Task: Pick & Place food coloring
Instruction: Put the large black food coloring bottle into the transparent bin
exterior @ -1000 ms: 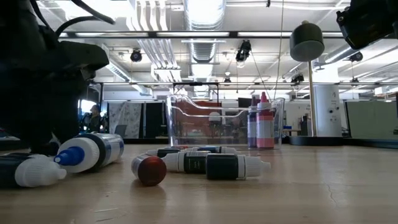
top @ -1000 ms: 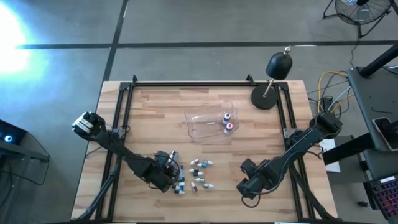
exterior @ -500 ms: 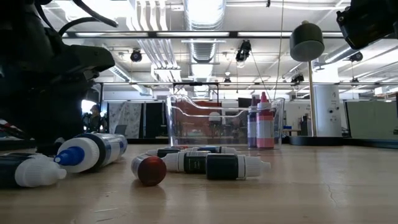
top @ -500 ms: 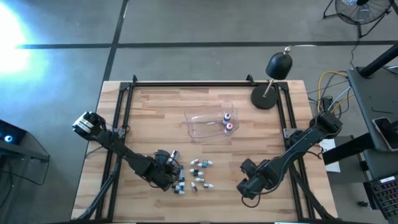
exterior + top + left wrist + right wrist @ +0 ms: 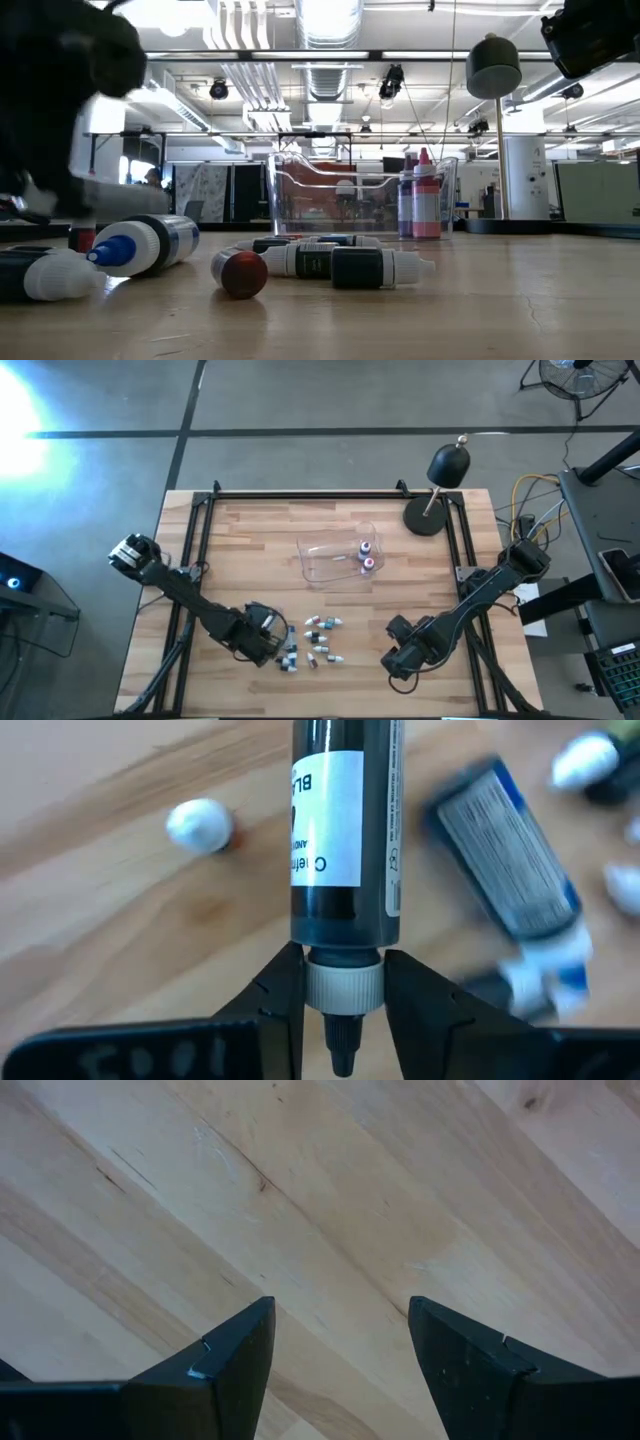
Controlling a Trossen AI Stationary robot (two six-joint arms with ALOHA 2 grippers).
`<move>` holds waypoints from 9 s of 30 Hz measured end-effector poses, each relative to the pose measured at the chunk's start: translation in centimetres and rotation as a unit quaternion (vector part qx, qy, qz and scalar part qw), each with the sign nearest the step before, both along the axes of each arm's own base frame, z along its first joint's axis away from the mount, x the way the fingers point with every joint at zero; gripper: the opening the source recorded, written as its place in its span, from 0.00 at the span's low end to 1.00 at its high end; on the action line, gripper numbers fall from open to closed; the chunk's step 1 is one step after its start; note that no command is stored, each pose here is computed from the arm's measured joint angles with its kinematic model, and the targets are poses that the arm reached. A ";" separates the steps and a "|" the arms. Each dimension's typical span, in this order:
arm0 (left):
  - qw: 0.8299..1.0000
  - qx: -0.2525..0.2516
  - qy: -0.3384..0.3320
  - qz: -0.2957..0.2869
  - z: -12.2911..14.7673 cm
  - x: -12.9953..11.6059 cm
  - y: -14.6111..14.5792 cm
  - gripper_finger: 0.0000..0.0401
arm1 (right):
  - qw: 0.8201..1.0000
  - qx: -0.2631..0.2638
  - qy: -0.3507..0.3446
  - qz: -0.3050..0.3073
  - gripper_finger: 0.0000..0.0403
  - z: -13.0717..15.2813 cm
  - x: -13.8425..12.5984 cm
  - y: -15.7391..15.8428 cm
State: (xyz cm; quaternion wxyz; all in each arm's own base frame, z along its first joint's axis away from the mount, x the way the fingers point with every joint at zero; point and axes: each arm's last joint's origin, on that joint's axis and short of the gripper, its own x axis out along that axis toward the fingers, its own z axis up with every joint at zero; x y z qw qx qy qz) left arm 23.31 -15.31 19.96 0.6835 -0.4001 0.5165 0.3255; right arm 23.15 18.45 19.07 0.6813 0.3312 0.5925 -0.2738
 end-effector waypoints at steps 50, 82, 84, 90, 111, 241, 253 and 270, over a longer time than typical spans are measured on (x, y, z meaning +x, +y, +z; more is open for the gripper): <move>0.813 -0.366 0.378 -0.249 -3.8 -4.4 -0.4 0.30 | 1.000 -0.007 0.007 0.020 0.56 -0.4 -0.2 -0.2; 0.854 -0.295 0.314 -0.292 -1.7 -2.8 -1.1 0.30 | 0.999 -0.009 0.005 0.035 0.56 -0.4 -0.2 -0.2; 0.854 -0.295 0.312 -0.295 -1.6 -2.7 -1.1 0.30 | 0.999 -0.010 0.005 0.035 0.56 -0.4 -0.2 -0.2; 0.854 -0.291 0.309 -0.301 -1.6 -2.7 -1.1 0.30 | 0.999 -0.010 0.005 0.035 0.56 -0.4 -0.2 -0.2; 0.861 -0.259 0.307 -0.311 -0.8 -2.4 -1.1 0.53 | 0.999 -0.015 0.009 0.035 0.56 -0.6 -0.3 -0.3; 0.893 -0.021 0.056 -0.445 4.3 -12.1 -6.0 0.21 | 0.999 -0.022 0.026 -0.017 0.56 -1.7 -1.0 -0.8; 0.928 0.056 0.037 -0.366 9.4 -9.6 -3.7 0.20 | 0.999 -0.039 0.003 -0.018 0.56 -1.4 -0.7 -0.8; 0.966 0.177 -0.068 -0.173 20.6 0.9 11.1 0.20 | 0.995 -0.079 -0.053 -0.010 0.56 0.6 -1.9 -0.9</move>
